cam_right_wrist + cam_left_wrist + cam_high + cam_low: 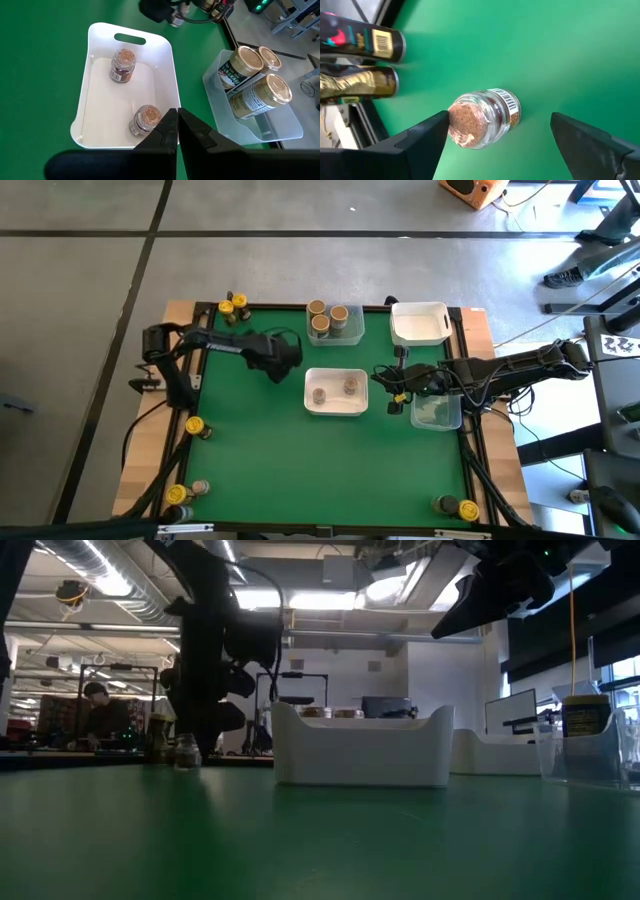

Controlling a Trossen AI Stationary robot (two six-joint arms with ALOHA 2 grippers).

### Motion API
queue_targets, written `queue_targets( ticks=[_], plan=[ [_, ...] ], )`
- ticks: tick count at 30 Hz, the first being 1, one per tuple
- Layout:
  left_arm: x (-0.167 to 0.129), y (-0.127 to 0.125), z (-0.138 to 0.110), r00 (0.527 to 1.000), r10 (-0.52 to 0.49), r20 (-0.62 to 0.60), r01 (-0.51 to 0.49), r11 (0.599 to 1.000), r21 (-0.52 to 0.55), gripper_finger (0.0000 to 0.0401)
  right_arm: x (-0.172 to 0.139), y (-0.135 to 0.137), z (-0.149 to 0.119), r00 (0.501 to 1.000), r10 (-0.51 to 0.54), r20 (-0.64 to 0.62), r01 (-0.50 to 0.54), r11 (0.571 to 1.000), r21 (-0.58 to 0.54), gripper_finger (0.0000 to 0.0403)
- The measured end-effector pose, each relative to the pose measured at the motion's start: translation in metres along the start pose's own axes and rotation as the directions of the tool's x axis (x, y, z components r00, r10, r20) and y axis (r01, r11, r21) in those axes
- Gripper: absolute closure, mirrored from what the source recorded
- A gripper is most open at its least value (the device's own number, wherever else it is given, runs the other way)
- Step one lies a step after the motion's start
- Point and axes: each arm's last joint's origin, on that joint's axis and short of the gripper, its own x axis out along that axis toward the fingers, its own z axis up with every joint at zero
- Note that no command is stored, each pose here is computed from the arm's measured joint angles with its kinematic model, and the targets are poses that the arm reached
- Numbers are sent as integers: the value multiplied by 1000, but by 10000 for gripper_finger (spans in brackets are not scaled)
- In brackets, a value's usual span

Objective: Sort spices by type
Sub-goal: Put the brown seasoning bottle into the bottom white bin

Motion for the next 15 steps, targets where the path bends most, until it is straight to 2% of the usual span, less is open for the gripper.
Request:
queue_targets(
  ticks=[6,15],
  plan=[
    [-24,-29,-19,997,-49,59,45,997,67,58,0,0,0,1000,0,0,0,1000,0,388],
    [-67,-66,-40,972,-197,125,184,977,110,59,0,0,0,1000,0,1,0,1000,1,388]
  ],
)
